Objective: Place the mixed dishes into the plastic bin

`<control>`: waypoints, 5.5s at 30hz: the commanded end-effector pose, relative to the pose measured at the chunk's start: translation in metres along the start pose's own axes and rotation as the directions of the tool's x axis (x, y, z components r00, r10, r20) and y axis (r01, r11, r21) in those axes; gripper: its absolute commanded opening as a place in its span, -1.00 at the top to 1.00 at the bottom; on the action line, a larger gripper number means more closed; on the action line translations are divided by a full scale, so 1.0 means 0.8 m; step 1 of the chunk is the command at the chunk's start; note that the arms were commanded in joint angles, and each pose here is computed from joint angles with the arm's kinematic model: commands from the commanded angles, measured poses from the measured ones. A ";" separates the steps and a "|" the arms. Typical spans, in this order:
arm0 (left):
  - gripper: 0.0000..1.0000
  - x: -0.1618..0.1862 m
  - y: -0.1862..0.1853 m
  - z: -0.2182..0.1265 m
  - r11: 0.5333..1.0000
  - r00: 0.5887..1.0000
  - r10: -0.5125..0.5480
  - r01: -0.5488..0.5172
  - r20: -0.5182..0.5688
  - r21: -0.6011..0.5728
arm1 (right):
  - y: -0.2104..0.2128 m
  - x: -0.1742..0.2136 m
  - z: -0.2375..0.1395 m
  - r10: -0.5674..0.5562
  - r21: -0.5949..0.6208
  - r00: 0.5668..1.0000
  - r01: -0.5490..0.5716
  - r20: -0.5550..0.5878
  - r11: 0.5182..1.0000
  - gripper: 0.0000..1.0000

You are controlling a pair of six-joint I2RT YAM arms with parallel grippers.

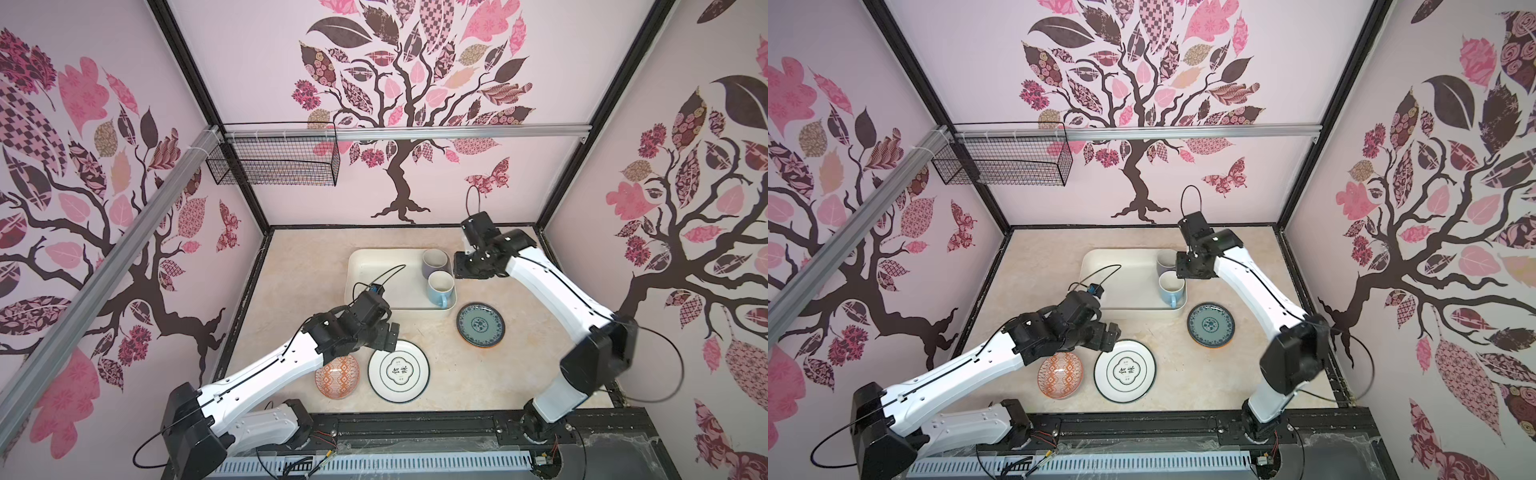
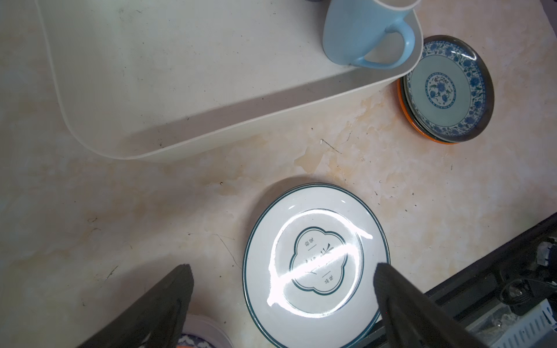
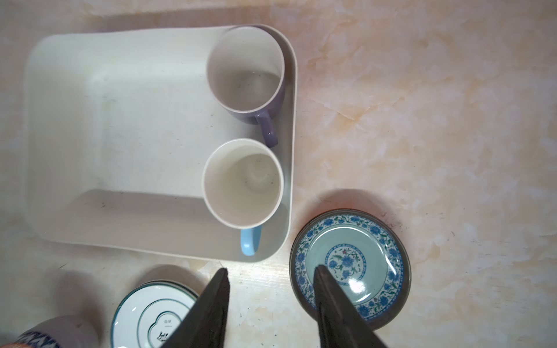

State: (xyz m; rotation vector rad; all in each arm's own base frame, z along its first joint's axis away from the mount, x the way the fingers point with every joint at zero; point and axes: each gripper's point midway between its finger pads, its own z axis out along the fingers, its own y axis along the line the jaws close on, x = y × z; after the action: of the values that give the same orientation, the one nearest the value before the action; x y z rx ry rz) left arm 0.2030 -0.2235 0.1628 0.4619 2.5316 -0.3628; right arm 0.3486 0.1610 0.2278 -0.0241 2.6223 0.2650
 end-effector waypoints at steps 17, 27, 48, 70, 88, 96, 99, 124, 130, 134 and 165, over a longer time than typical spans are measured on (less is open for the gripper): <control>-0.70 0.104 -0.003 0.065 0.983 0.980 -0.158 0.144 -0.124 -0.116 | 0.033 0.248 0.031 -0.061 -0.296 0.981 0.004 -0.182 0.955 0.13; -0.62 0.117 0.021 0.087 0.957 0.973 -0.181 0.140 -0.146 -0.253 | 0.035 0.261 0.038 -0.060 -0.333 0.980 -0.006 -0.189 0.943 0.14; -0.60 0.129 0.044 0.104 0.944 0.949 -0.247 0.189 -0.197 -0.272 | 0.037 0.275 0.054 -0.079 -0.354 0.973 -0.004 -0.218 0.935 0.12; -0.57 0.125 0.020 0.111 0.959 0.944 -0.240 0.194 -0.226 -0.208 | 0.038 0.276 0.045 -0.081 -0.369 0.973 -0.004 -0.216 0.930 0.16; -0.35 0.095 -0.041 0.133 0.980 0.955 -0.173 0.143 -0.240 -0.136 | 0.021 0.296 0.044 -0.058 -0.359 0.974 -0.025 -0.219 0.933 0.15; -0.34 0.091 -0.047 0.125 0.981 0.960 -0.167 0.139 -0.224 -0.135 | 0.011 0.306 0.051 -0.025 -0.320 0.968 -0.057 -0.248 0.946 0.18; -0.28 0.095 -0.040 0.118 0.977 0.961 -0.184 0.156 -0.208 -0.143 | 0.009 0.308 0.053 -0.023 -0.309 0.966 -0.060 -0.256 0.949 0.24; 0.78 0.127 -0.024 0.127 0.973 0.955 -0.217 0.195 -0.203 -0.125 | 0.005 0.311 0.064 0.003 -0.262 0.957 -0.082 -0.289 0.962 0.36; 0.94 0.128 -0.025 0.130 0.974 0.956 -0.212 0.190 -0.203 -0.123 | 0.002 0.319 0.074 0.002 -0.247 0.949 -0.084 -0.314 0.965 0.43; 1.00 0.129 -0.026 0.134 0.975 0.955 -0.211 0.189 -0.208 -0.119 | 0.000 0.323 0.079 0.004 -0.236 0.947 -0.084 -0.323 0.968 0.45; 0.26 0.113 -0.029 0.123 0.981 0.968 -0.178 0.161 -0.179 -0.107 | 0.034 0.293 0.050 0.023 -0.357 0.961 -0.125 -0.276 0.926 0.99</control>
State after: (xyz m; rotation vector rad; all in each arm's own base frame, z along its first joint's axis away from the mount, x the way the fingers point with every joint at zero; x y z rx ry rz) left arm 0.1668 -0.2687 0.0315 0.2451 2.7751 -0.3344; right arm 0.1636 0.2066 0.0783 -0.0644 2.7843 0.8827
